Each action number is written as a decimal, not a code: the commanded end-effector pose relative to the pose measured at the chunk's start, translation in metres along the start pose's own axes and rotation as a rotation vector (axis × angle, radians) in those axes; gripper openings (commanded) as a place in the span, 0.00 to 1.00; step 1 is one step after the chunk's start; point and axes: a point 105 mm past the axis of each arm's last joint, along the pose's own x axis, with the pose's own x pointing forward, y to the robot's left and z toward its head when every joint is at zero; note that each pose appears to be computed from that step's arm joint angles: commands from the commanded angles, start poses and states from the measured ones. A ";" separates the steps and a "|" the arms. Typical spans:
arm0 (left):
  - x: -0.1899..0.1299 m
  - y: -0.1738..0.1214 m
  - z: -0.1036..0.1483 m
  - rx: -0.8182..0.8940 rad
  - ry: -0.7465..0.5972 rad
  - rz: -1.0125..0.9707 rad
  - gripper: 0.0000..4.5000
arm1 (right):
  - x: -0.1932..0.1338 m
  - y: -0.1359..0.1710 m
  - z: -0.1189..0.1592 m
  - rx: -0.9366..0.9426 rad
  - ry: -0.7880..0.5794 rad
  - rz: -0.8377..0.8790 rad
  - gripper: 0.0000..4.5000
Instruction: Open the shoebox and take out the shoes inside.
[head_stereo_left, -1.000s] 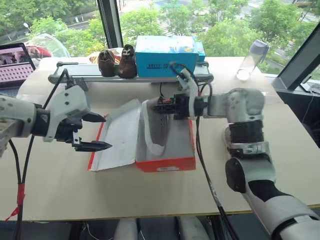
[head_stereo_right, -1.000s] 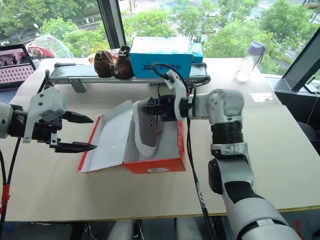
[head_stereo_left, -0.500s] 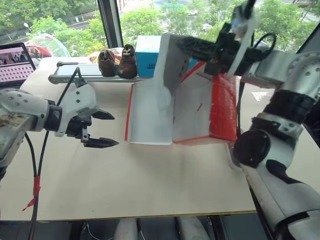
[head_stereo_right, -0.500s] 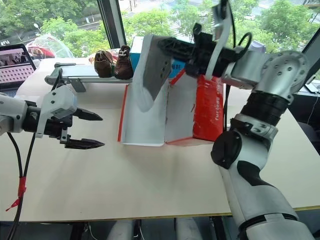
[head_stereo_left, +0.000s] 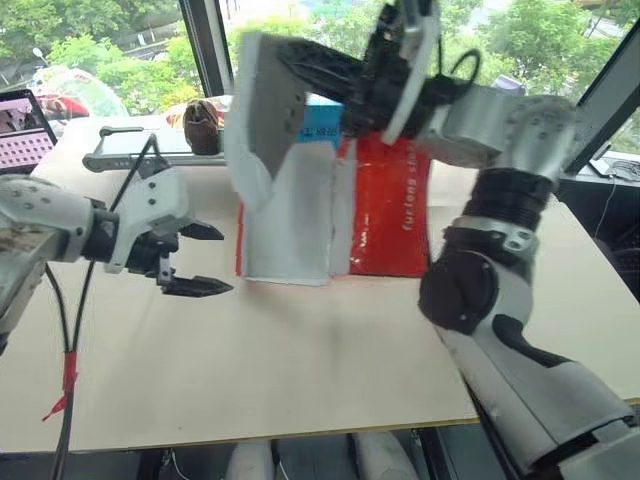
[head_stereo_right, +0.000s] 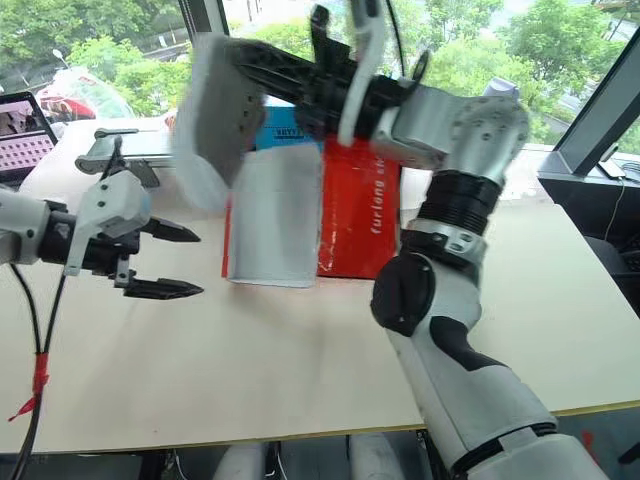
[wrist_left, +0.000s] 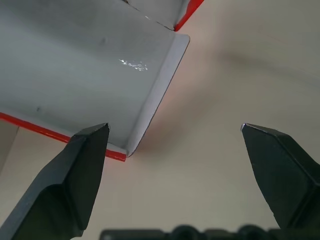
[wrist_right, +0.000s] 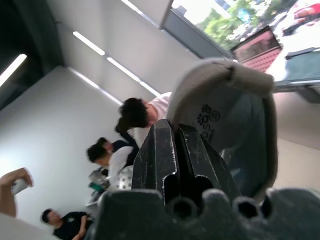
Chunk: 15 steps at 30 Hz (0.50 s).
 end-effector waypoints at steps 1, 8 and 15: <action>-0.013 -0.002 0.008 0.024 0.002 0.050 1.00 | 0.016 0.041 0.010 -0.032 -0.034 0.188 0.01; -0.013 -0.004 0.005 0.012 0.005 0.064 1.00 | 0.008 0.063 0.044 0.058 -0.191 0.365 0.01; -0.011 -0.003 0.008 0.021 -0.004 0.055 1.00 | 0.023 0.002 0.020 0.131 -0.185 0.160 0.01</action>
